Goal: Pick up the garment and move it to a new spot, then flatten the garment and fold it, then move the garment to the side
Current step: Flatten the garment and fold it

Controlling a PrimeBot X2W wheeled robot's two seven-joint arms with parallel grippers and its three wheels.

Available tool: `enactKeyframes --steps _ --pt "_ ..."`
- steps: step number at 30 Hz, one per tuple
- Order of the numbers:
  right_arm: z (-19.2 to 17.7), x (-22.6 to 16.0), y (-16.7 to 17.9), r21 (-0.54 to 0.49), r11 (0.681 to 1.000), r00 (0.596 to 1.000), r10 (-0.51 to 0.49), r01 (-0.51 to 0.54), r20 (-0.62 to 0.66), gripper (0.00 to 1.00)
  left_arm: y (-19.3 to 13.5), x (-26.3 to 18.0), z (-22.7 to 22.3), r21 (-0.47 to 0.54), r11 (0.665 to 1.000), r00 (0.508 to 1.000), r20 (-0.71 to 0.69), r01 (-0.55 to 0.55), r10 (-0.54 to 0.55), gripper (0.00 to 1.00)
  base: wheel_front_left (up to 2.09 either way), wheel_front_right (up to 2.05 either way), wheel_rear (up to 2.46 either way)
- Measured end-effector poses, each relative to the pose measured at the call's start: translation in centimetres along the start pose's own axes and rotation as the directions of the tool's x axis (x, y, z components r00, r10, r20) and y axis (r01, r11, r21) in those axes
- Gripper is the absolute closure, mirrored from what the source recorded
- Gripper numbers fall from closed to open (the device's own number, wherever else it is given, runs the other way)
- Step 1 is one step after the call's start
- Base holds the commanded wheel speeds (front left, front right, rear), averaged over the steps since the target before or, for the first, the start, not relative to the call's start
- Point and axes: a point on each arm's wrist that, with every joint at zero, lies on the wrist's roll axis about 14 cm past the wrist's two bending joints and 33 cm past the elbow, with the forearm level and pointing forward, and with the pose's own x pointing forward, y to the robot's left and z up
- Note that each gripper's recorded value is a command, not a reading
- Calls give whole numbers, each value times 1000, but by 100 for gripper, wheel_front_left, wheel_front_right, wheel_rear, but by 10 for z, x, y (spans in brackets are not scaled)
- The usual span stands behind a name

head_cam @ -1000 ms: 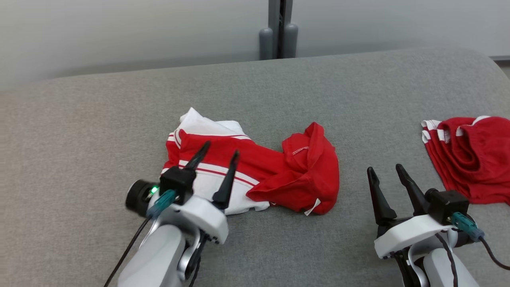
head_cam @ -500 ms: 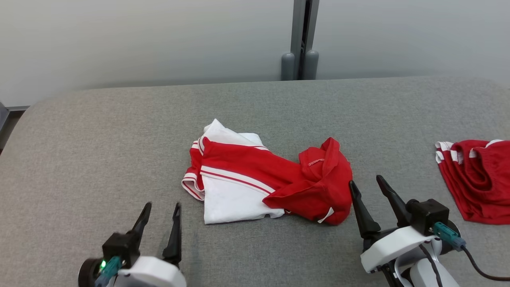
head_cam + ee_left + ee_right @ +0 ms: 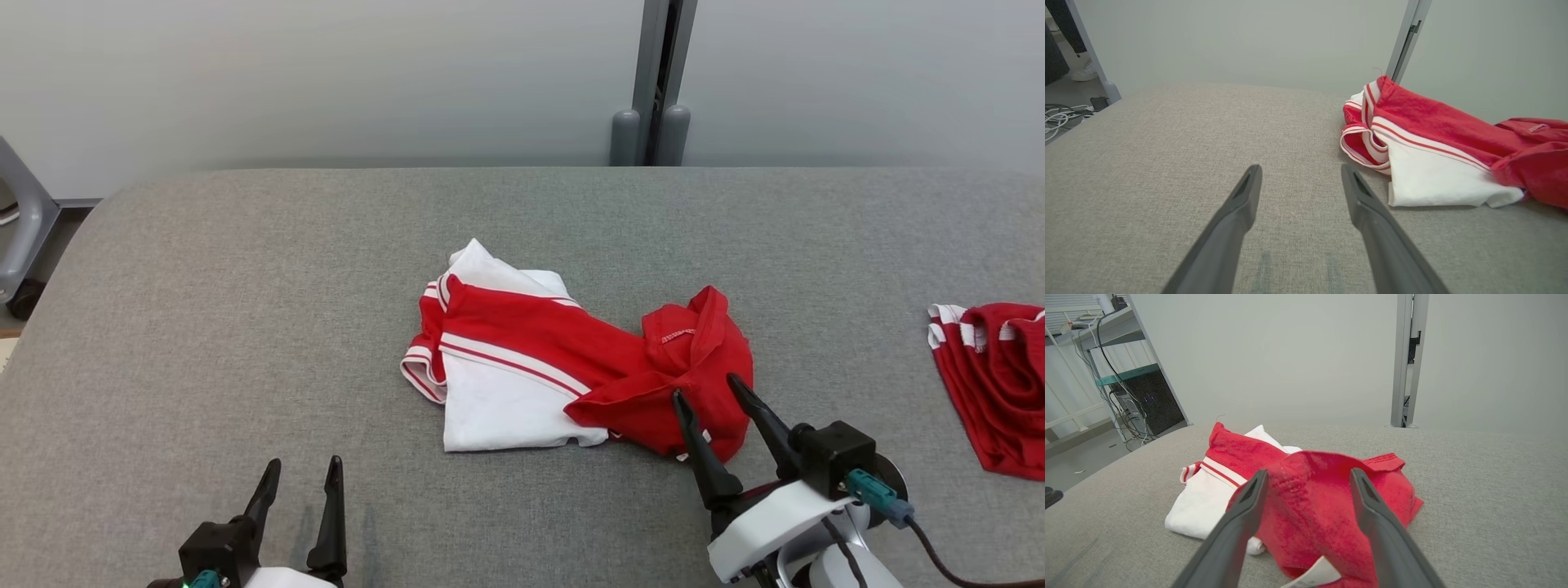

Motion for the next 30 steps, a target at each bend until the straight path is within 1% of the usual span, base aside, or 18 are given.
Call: enactKeyframes --steps 5,6,7,8,9,10,11,14,17,20,22,24,26,28,30 --pt "-11 2 7 -25 999 999 29 -30 -37 0 0 0 -1 -15 1000 1000 -3 -5 5 0 0 0 0" --pt "-13 3 8 -30 999 998 34 -35 -44 10 0 0 -2 -19 1000 1000 -5 -7 7 0 0 0 0" --pt "-14 4 9 -31 999 998 37 -39 -49 27 1 0 -2 -20 1000 1000 -7 -11 11 0 0 0 0" --pt "-16 6 9 -36 998 998 40 -42 -55 49 2 -1 -2 -21 1000 1000 -8 -14 14 0 0 0 0" --pt "-16 7 10 -43 998 997 45 -47 -57 66 4 -1 -3 -21 1000 1000 -9 -19 19 0 0 0 0" --pt "-17 8 10 -43 998 997 47 -49 -59 85 5 -1 -3 -22 1000 1000 -9 -23 22 0 0 0 0" --pt "-18 9 10 -43 998 997 47 -49 -63 100 6 -2 -2 -23 999 1000 -8 -26 26 0 0 0 0" --pt "-15 11 10 -41 998 997 47 -50 -53 100 9 -4 -2 -28 999 999 -6 -37 37 0 0 0 0" --pt "1 16 14 -40 997 998 58 -58 -5 100 10 -6 -1 -31 999 999 -3 -41 41 0 0 0 0" --pt "29 26 33 -53 992 990 122 -119 73 100 11 -8 -3 -35 999 999 -7 -42 42 0 0 0 0" --pt "60 38 52 -77 981 971 188 -178 150 100 10 -10 -4 -40 998 999 -9 -40 39 0 0 0 0" --pt "96 50 74 -121 963 937 264 -242 229 100 8 -11 -5 -42 999 999 -12 -35 34 0 0 0 0" --pt "130 60 98 -171 937 892 344 -305 293 100 5 -13 -7 -48 999 1000 -15 -23 23 0 0 0 0" --pt "164 68 122 -205 909 839 414 -362 353 100 2 -15 -7 -49 999 1000 -15 -15 14 0 0 0 0" --pt "201 72 146 -257 876 773 482 -409 412 100 2 -17 -5 -56 998 1000 -9 -15 14 0 0 0 0"
